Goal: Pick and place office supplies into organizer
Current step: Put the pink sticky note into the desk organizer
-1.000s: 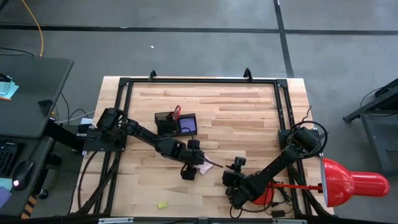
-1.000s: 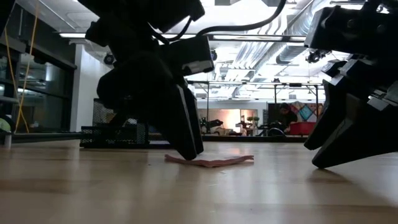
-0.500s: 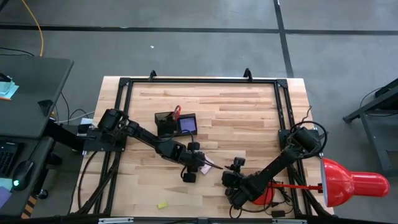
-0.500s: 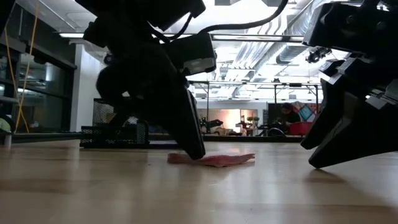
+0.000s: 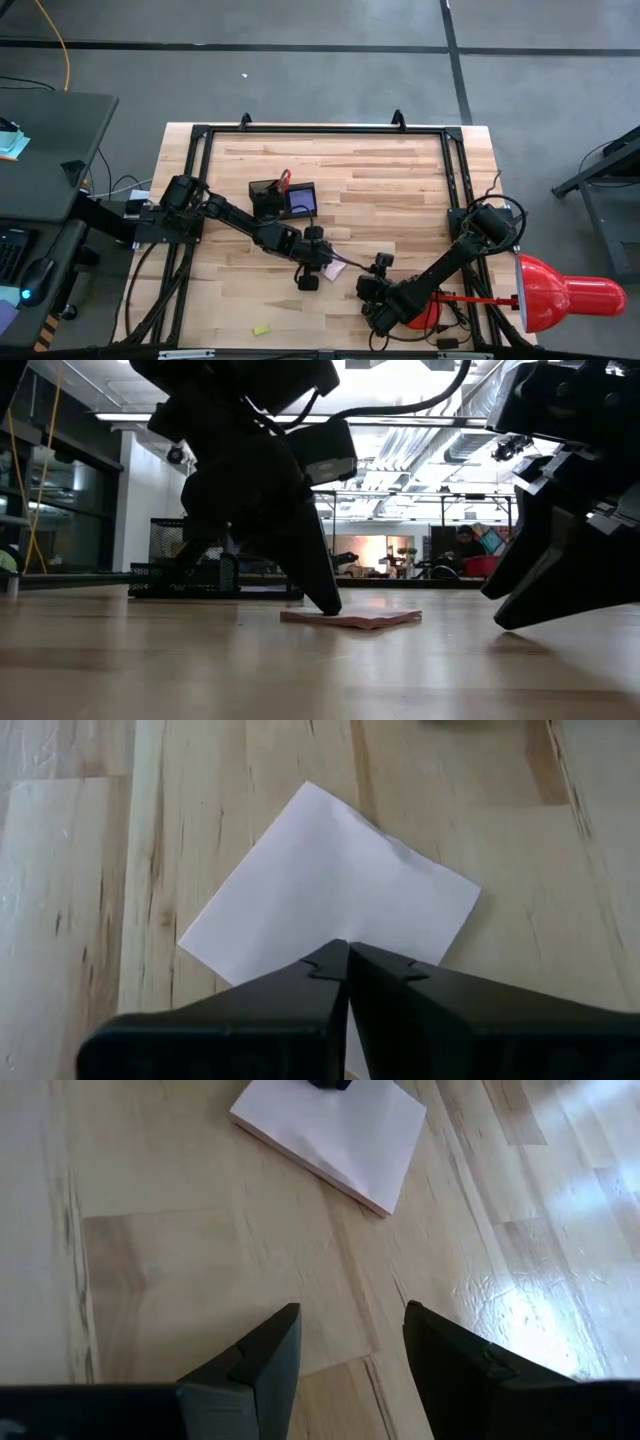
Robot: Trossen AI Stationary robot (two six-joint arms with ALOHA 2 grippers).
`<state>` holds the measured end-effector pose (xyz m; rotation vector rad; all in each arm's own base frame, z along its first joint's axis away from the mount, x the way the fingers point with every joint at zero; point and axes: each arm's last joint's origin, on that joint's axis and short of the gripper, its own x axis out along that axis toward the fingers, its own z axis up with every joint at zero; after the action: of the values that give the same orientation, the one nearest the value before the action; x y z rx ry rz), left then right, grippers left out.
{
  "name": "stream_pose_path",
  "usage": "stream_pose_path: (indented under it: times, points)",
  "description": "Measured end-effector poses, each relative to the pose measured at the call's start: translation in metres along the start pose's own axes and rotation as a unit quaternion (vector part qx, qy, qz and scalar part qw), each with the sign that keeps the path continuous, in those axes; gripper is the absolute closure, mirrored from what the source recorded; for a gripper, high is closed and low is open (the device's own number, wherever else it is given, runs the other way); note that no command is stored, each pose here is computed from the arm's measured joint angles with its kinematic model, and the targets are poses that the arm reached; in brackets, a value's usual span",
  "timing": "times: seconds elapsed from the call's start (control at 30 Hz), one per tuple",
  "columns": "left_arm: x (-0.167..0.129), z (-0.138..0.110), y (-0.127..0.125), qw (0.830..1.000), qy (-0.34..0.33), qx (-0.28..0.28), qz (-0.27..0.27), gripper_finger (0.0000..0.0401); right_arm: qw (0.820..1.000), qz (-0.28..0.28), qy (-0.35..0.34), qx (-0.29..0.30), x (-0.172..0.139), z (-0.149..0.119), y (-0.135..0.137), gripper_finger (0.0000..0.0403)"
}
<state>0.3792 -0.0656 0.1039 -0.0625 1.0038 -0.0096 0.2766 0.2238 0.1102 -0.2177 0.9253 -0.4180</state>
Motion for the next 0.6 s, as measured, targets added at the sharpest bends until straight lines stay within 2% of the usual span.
stream_pose_path:
  times: [0.3, 0.43, 0.6]
  points:
    - [-0.021, 0.006, -0.004, 1.000, -0.010, -0.019, -0.011, 0.0396, 1.000, -0.003, -0.003, -0.001, 0.000, 0.000, 0.000, 0.0233]
    - [-0.035, 0.016, -0.006, 0.999, -0.042, -0.023, -0.022, 0.0394, 1.000, -0.003, -0.004, 0.000, 0.000, 0.000, 0.000, 0.0233]
    - [-0.039, 0.017, -0.008, 0.999, -0.045, -0.012, -0.026, 0.0365, 1.000, -0.003, -0.004, 0.000, 0.000, 0.000, 0.000, 0.0233]
